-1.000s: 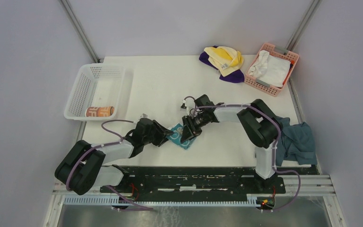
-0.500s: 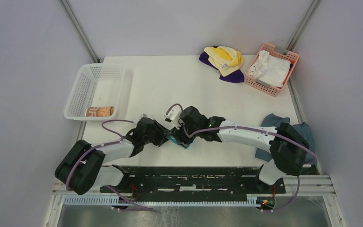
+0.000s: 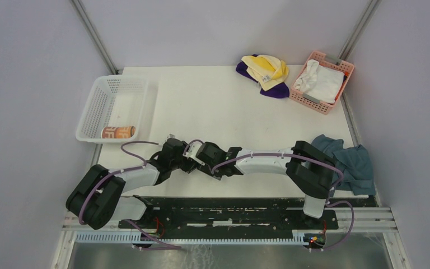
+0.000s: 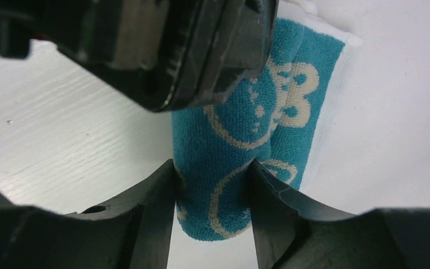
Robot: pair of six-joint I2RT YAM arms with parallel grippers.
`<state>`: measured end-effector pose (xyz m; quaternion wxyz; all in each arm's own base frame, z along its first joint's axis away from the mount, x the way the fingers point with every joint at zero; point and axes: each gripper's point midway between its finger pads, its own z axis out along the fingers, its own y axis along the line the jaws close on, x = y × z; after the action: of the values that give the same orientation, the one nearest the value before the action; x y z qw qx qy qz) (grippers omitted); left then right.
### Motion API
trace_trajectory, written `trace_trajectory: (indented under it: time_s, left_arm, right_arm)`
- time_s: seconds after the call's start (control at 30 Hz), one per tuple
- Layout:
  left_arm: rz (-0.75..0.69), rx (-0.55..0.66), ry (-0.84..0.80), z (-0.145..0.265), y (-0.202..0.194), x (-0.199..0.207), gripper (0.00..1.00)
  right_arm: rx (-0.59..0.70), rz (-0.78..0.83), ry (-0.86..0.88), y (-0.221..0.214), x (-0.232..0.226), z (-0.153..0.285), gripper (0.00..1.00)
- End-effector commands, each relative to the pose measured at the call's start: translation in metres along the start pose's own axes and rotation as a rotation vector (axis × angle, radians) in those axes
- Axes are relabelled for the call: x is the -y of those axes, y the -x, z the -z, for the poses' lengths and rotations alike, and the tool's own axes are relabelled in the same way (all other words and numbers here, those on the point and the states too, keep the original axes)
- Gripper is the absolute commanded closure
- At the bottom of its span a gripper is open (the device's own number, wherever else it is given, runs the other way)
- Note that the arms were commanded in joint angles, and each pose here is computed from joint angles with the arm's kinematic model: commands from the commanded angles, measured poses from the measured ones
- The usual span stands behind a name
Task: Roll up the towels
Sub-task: Roll the towel at the center of the board.
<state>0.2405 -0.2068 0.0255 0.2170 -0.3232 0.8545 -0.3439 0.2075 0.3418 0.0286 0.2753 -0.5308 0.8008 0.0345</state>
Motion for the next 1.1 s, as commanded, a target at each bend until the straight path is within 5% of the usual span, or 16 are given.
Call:
trace_trajectory:
  time_s: [0.0, 0.2, 0.43, 0.77, 1.07]
  left_arm:
    - [-0.02, 0.029, 0.135, -0.003, 0.002, -0.034, 0.45]
    - [-0.02, 0.051, 0.099, -0.002, 0.009, -0.019, 0.39]
    - [-0.014, 0.128, 0.012, 0.021, 0.022, 0.003, 0.3]
    - [0.014, 0.089, -0.1, 0.036, 0.011, 0.013, 0.27]
    - [0.055, 0.033, -0.157, 0.022, 0.001, 0.023, 0.28]
  right_arm:
    - [-0.165, 0.035, -0.028, -0.042, 0.001, -0.014, 0.46]
    - [-0.212, 0.017, 0.019, -0.056, -0.006, -0.019, 0.61]
    - [-0.129, -0.218, 0.382, -0.036, -0.027, -0.012, 0.79]
    - [-0.057, -0.542, 0.911, -0.007, -0.046, -0.002, 0.85]
    - [-0.112, -0.813, 1.083, -0.009, -0.036, -0.015, 0.85]
